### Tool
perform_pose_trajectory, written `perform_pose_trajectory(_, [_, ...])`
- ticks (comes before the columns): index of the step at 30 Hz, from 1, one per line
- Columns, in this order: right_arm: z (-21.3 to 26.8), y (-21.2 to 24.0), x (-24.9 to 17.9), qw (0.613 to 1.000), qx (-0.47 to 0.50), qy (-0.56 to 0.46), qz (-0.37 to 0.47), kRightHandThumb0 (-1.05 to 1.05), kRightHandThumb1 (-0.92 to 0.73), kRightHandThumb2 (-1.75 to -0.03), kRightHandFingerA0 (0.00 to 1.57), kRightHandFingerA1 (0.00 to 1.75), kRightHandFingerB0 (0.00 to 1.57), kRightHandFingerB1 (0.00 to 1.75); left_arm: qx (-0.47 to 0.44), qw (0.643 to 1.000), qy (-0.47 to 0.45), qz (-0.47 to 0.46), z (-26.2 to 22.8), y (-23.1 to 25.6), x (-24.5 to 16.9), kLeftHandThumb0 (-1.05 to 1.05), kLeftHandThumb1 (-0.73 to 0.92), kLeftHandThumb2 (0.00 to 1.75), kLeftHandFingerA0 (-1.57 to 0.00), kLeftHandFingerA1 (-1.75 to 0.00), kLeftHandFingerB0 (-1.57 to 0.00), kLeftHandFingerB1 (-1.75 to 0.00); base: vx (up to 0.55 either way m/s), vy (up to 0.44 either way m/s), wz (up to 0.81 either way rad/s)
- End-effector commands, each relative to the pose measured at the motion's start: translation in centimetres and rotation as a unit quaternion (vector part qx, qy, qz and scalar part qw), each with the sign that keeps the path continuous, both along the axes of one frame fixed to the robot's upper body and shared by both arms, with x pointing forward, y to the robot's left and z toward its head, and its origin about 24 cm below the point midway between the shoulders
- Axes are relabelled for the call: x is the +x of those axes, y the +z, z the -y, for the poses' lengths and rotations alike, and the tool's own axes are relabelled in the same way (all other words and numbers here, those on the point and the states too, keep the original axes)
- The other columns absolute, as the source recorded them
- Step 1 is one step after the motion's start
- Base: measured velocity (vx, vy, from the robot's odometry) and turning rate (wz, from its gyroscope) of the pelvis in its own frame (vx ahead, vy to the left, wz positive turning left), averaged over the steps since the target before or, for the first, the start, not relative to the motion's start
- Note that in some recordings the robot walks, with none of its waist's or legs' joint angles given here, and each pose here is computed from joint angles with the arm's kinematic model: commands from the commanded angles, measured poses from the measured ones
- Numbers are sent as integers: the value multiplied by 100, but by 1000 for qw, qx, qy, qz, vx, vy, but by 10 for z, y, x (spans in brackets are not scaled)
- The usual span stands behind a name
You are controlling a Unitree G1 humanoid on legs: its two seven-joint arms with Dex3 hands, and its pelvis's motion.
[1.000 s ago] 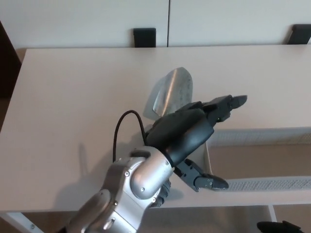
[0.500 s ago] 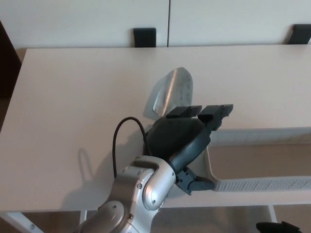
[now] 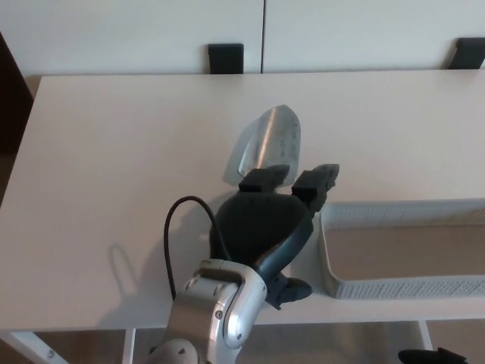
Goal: The robot walks towards a desk on which a shovel is kept on the left hand side and a container is kept on the right hand side. The robot picks up the shovel using its left hand and places it in the container.
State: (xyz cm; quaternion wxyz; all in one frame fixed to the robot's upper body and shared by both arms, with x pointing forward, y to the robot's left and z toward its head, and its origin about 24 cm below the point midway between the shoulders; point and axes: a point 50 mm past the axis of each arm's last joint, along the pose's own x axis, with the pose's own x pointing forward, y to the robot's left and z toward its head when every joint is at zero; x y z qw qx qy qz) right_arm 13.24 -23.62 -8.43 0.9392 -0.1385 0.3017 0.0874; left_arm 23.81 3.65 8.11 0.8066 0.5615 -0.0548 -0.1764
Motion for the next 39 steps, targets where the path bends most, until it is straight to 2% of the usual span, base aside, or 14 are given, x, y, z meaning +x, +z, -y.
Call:
perform_pose_trajectory(1, [12, 0, -7, 999, -32, 11, -10, -22, -62, -56, 69, 65, 43, 51, 112, 975, 143, 128, -41, 7, -10, -35, 25, 71, 0, -32, 0, -27, 0, 0, 0])
perform_pose_trajectory(13, [13, 0, -5, 999, -39, 20, -14, -23, -62, -58, 65, 63, 41, 49, 150, 971, 158, 100, -49, -7, -9, -49, 33, 51, 0, -28, -10, -25, 0, 0, 0])
perform_pose_trajectory(16, [13, 0, -5, 999, -40, 21, -13, -24, -62, -57, 67, 64, 42, 50, 154, 970, 163, 95, -53, -12, -8, -47, 27, 61, -1, -22, -10, -29, 0, 0, 0])
perform_pose_trajectory(20, [13, 0, -6, 999, -39, 20, -13, -23, -62, -58, 67, 63, 41, 49, 149, 971, 166, 87, -55, -16, -7, -44, 35, 51, 0, -28, -9, -25, 0, 0, 0])
perform_pose_trajectory(21, [13, 0, -5, 999, -39, 22, -12, -22, -61, -58, 67, 63, 42, 49, 152, 970, 167, 88, -56, -15, -6, -44, 32, 69, 0, -27, -4, -28, 0, 0, 0])
perform_pose_trajectory(26, [12, 1, -2, 999, -37, 22, -12, -23, -61, -58, 66, 64, 41, 49, 161, 968, 169, 96, -58, -13, -1, -50, 32, 69, -1, -31, -6, -29, 0, 0, 0])
perform_pose_trajectory(28, [11, 1, -2, 999, -39, 21, -12, -24, -61, -58, 67, 66, 41, 50, 162, 967, 170, 97, -59, -13, 2, -52, 45, 69, -2, -29, -7, -26, 0, 0, 0])
perform_pose_trajectory(29, [11, 1, -1, 999, -38, 21, -11, -24, -61, -58, 68, 66, 41, 50, 160, 967, 173, 97, -60, -13, 4, -48, 48, 55, 0, -33, -7, -26, 0, 0, 0])
perform_pose_trajectory(32, [11, 0, -3, 999, -36, 21, -11, -24, -61, -57, 69, 65, 42, 50, 147, 969, 178, 88, -61, -11, 8, -48, 30, 61, -2, -29, -8, -25, 0, 0, 0])
perform_pose_trajectory(34, [11, 0, -4, 999, -36, 21, -13, -22, -61, -57, 67, 63, 42, 49, 147, 970, 176, 84, -62, -10, 10, -44, 35, 52, -3, -32, -8, -25, 0, 0, 0])
perform_pose_trajectory(36, [11, 1, -5, 999, -39, 25, -14, -22, -62, -58, 67, 63, 41, 49, 140, 972, 175, 77, -64, -9, 16, -47, 33, 68, -2, -31, -8, -28, 0, 0, 0])
perform_pose_trajectory(37, [11, 1, -5, 999, -37, 24, -13, -22, -62, -58, 67, 62, 41, 49, 135, 973, 172, 73, -64, -8, 18, -44, 35, 52, -3, -32, -9, -25, 0, 0, 0])
perform_pose_trajectory(38, [11, 1, -5, 999, -37, 23, -13, -22, -62, -58, 68, 62, 42, 49, 124, 975, 170, 65, -63, -7, 21, -38, 26, 72, 0, -37, -1, -32, 0, 0, 0])
perform_pose_trajectory(39, [11, 2, -5, 999, -37, 24, -13, -22, -62, -58, 68, 62, 42, 49, 115, 977, 170, 57, -63, -6, 24, -38, 26, 72, 0, -37, -1, -32, 0, 0, 0])
